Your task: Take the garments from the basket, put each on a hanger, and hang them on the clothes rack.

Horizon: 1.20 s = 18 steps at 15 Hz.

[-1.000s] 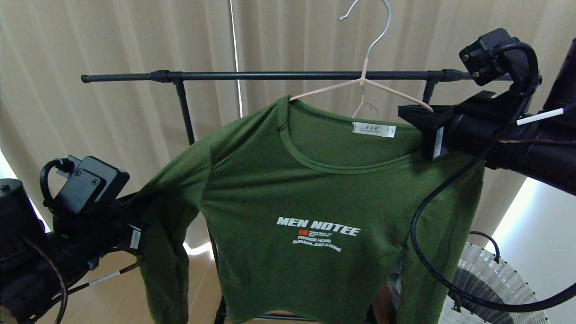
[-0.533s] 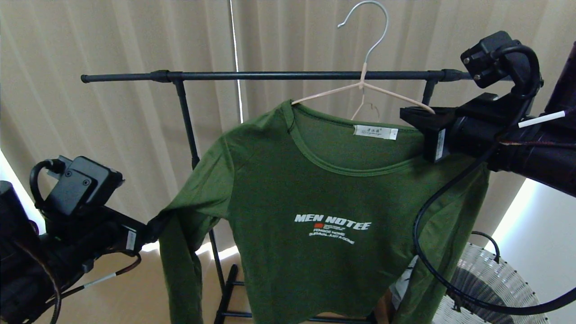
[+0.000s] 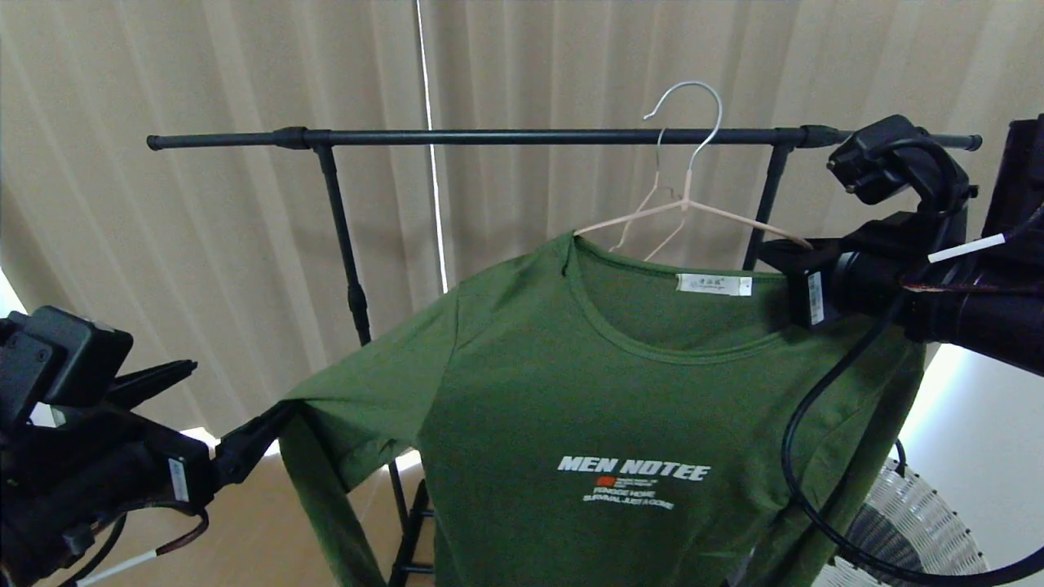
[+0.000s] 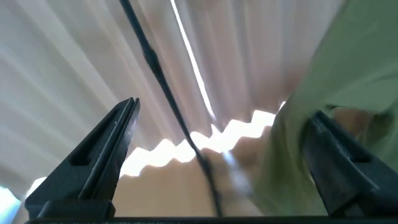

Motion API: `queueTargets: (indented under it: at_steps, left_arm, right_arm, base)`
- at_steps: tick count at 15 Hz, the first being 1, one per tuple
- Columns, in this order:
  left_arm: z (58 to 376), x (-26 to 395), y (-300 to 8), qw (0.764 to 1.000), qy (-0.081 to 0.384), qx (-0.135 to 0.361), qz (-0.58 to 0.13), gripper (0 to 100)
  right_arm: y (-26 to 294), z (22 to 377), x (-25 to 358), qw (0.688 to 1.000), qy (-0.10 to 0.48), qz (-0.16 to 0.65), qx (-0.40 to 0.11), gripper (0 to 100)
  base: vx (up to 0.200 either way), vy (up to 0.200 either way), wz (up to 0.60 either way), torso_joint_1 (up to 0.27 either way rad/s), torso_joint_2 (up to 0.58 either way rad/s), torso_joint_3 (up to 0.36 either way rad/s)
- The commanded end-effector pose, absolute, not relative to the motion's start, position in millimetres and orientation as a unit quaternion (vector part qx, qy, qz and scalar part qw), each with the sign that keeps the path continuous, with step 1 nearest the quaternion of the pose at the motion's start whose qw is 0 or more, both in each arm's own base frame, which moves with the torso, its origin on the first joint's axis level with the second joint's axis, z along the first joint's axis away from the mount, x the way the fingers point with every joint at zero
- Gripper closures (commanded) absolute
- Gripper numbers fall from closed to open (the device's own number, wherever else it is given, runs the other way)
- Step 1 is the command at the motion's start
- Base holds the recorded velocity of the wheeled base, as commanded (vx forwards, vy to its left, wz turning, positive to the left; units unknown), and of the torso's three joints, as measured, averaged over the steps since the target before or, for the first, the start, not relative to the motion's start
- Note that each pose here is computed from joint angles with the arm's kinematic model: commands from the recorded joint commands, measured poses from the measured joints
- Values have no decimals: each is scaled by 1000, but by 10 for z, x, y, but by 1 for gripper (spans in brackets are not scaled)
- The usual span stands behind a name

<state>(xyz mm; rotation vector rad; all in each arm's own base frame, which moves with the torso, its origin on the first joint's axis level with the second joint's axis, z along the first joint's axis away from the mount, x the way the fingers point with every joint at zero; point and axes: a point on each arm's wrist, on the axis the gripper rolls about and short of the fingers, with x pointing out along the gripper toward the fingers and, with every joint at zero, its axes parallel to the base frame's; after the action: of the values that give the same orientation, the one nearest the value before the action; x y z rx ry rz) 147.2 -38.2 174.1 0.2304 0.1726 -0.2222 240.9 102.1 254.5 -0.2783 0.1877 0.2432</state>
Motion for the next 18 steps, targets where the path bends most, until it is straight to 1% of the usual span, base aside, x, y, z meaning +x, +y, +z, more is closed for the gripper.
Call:
queueTargets:
  at_steps: [1, 2, 4, 5, 8, 10, 15, 16, 18]
  left_arm:
    - [1835, 1351, -351, 987, 68, 98, -109, 0]
    - [1820, 1322, -344, 988, 73, 85, -108, 0]
    - [1817, 1325, -342, 991, 80, 22, -101, 0]
    - [1844, 1336, -345, 992, 77, 12, -101, 0]
    - [1678, 1275, -331, 988, 101, 47, -105, 0]
    - [1664, 1260, -329, 988, 101, 57, -107, 0]
    - [1679, 1192, -314, 989, 89, 55, -108, 0]
    - [1740, 1195, -315, 990, 76, 52, -108, 0]
    - [1773, 1205, -314, 991, 71, 49, -106, 0]
  right_arm:
    - [986, 2544, 2373, 979, 93, 116, -138, 100]
    - [933, 2505, 2369, 980, 100, 108, -138, 100]
    - [839, 2438, 2349, 980, 112, 94, -137, 100]
    - [804, 2417, 2343, 980, 117, 88, -138, 100]
    - [731, 2400, 2284, 980, 120, 77, -137, 100]
    - [704, 2408, 2262, 981, 118, 73, -136, 100]
    - [699, 2409, 2278, 981, 117, 73, -135, 100]
    - [706, 2412, 2286, 981, 115, 74, -134, 100]
    - [711, 2410, 2289, 982, 115, 75, -133, 100]
  base:
    - [0, 0, 0, 0, 0, 0]
    - [0, 0, 0, 0, 0, 0]
    - [0, 0, 0, 0, 0, 0]
    - [0, 0, 0, 0, 0, 0]
    - [0, 0, 0, 0, 0, 0]
    - [0, 0, 0, 0, 0, 0]
    - [0, 0, 0, 0, 0, 0]
    - [0, 0, 0, 0, 0, 0]
    - [0, 0, 0, 0, 0, 0]
